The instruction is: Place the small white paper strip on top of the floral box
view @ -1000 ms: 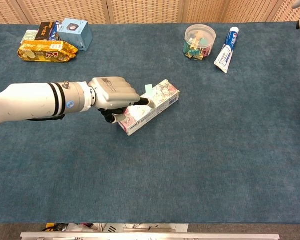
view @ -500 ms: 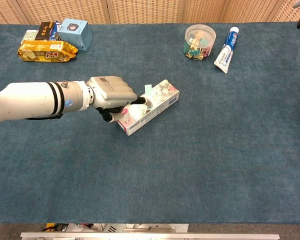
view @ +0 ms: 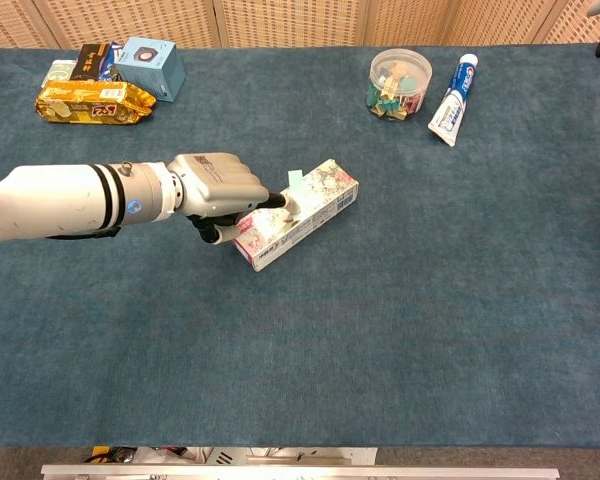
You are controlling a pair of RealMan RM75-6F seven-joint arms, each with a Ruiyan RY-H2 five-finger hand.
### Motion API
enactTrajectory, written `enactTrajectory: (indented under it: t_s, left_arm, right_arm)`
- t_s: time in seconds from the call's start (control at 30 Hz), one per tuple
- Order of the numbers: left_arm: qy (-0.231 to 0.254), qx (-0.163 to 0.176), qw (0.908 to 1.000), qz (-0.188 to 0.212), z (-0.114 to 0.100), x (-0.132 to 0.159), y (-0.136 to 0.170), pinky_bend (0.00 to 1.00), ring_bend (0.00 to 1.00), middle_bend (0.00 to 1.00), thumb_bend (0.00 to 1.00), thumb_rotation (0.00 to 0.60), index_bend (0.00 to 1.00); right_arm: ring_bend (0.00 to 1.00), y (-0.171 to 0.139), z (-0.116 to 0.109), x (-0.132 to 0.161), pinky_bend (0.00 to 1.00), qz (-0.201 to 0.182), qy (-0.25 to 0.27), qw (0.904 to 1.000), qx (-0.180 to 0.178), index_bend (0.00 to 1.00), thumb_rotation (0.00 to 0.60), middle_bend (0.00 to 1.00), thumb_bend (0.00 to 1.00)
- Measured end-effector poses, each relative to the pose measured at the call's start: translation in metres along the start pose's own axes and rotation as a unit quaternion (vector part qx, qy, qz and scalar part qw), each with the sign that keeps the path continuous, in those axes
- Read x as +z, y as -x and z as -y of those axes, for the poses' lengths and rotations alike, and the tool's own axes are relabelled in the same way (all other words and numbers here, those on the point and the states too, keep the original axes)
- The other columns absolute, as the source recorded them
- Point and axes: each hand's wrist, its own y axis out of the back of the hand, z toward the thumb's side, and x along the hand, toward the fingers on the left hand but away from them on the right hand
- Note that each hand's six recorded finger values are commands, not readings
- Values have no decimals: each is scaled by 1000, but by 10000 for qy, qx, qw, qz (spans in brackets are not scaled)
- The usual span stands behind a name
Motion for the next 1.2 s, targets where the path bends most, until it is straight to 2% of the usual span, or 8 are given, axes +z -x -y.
enactTrajectory:
  t_s: [0.73, 1.0, 1.2]
  left_arm:
    - [5, 69, 10000, 16, -3, 4, 7, 970, 1000, 944, 756, 600, 85]
    - [292, 428, 9985, -163, -14, -10, 24, 924, 996, 910, 756, 600, 85]
    - [570, 885, 9934, -452, -16, -33, 49, 848, 859, 787, 742, 600, 85]
  right_arm:
    - [570, -2, -3, 0, 659, -20, 51, 10000, -36, 362, 600, 564, 427]
    - [571, -7, -15, -6, 659, 49, 128, 9997, -184, 362, 600, 564, 427]
    - [570, -17, -26, -19, 658, 121, -41, 9994, -318, 362, 600, 558, 423]
